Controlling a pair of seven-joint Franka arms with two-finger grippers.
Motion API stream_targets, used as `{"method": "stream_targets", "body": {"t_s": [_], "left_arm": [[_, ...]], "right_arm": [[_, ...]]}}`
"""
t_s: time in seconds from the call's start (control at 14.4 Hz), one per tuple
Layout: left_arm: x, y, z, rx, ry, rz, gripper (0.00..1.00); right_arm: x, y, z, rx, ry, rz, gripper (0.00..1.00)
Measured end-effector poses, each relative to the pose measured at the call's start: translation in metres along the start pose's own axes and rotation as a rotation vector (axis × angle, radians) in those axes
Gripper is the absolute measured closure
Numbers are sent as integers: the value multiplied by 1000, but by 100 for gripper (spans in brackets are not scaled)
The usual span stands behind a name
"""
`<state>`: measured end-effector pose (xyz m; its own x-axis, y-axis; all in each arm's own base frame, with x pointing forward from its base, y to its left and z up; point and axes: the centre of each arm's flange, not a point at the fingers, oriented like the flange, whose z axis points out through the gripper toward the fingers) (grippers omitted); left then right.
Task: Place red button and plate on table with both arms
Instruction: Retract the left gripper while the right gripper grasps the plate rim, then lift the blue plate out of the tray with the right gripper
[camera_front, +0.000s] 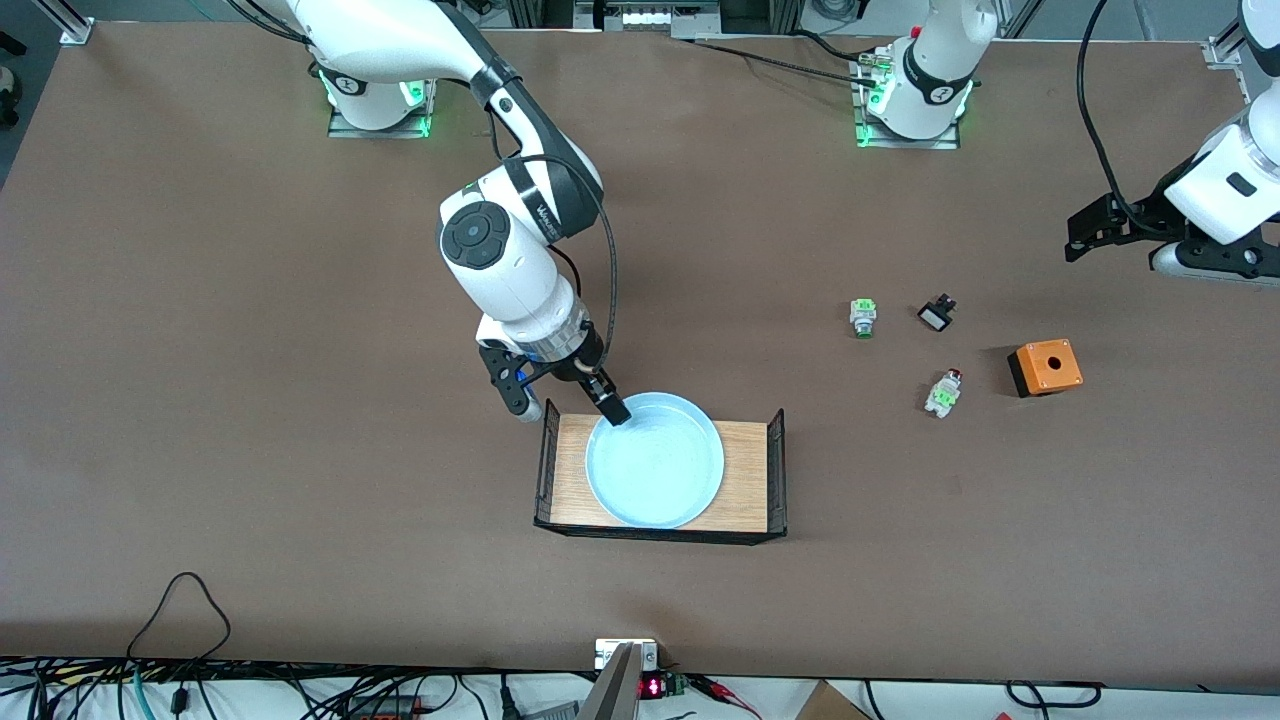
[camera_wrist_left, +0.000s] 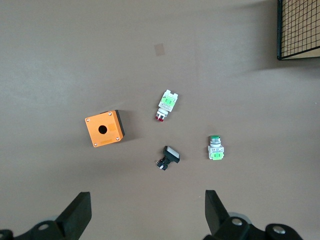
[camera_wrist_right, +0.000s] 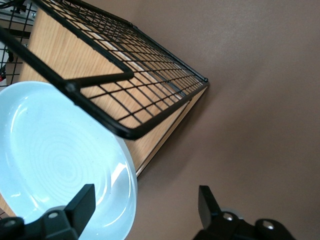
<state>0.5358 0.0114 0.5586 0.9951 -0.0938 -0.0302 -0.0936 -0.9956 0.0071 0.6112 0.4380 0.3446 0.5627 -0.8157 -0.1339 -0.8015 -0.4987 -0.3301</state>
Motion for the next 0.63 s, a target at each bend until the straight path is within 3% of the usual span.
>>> {"method": "stream_targets", "body": {"t_s": [0.63], "left_arm": [[18,-7,2,1,-8,-5,0]], "right_arm": [[-1,3,9,-13,0,0,16]]}}
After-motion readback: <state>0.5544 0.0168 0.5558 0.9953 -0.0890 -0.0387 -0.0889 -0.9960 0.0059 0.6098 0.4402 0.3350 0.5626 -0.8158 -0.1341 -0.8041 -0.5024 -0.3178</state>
